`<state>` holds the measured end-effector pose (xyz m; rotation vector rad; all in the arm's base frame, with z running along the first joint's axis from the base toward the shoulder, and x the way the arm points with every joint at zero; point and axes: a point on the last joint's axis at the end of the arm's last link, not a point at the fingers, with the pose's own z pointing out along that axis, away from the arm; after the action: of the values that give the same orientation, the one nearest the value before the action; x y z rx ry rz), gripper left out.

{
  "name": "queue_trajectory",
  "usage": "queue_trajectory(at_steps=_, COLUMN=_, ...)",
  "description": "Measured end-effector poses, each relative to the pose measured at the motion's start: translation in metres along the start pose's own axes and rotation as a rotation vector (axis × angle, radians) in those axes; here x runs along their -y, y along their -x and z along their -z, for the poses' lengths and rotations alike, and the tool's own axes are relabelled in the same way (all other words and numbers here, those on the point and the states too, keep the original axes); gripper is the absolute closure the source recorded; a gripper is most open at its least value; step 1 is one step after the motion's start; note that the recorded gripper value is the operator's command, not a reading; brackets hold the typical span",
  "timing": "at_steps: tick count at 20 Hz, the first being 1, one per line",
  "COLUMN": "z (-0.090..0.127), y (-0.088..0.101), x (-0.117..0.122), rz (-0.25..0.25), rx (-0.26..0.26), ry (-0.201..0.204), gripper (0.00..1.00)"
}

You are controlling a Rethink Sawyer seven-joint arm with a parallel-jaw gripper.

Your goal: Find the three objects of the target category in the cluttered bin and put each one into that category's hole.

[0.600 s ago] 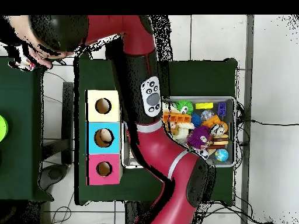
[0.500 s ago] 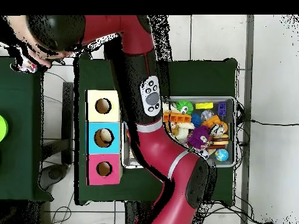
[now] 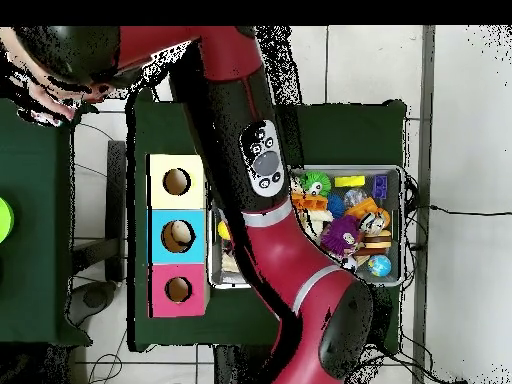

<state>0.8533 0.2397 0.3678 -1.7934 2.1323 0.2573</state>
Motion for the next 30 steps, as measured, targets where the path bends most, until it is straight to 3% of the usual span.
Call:
queue_trajectory(at_steps=4, z=0.005, y=0.011, x=0.011, rz=-0.037, rx=-0.004, ry=0.025, gripper=1.00)
queue_trajectory(at_steps=6, z=0.001, y=0.023, x=0.016, rz=-0.079, rx=-0.029, ry=0.079, gripper=1.00)
queue_trajectory(at_steps=8, z=-0.001, y=0.030, x=0.019, rz=-0.107, rx=-0.044, ry=0.105, gripper=1.00)
queue_trajectory(at_steps=13, z=0.007, y=0.042, x=0.030, rz=-0.168, rx=-0.029, ry=0.123, gripper=1.00)
queue_trajectory(at_steps=18, z=0.003, y=0.034, x=0.047, rz=-0.230, rx=-0.045, ry=0.122, gripper=1.00)
queue_trajectory(at_steps=22, z=0.001, y=0.028, x=0.054, rz=-0.230, rx=-0.066, ry=0.113, gripper=1.00)
queue_trajectory(at_steps=24, z=0.004, y=0.025, x=0.060, rz=-0.160, rx=-0.088, ry=0.097, gripper=1.00)
queue_trajectory(at_steps=25, z=0.005, y=0.024, x=0.061, rz=-0.154, rx=-0.091, ry=0.095, gripper=1.00)
queue_trajectory(at_steps=30, z=0.010, y=0.021, x=0.062, rz=-0.187, rx=-0.100, ry=0.122, gripper=1.00)
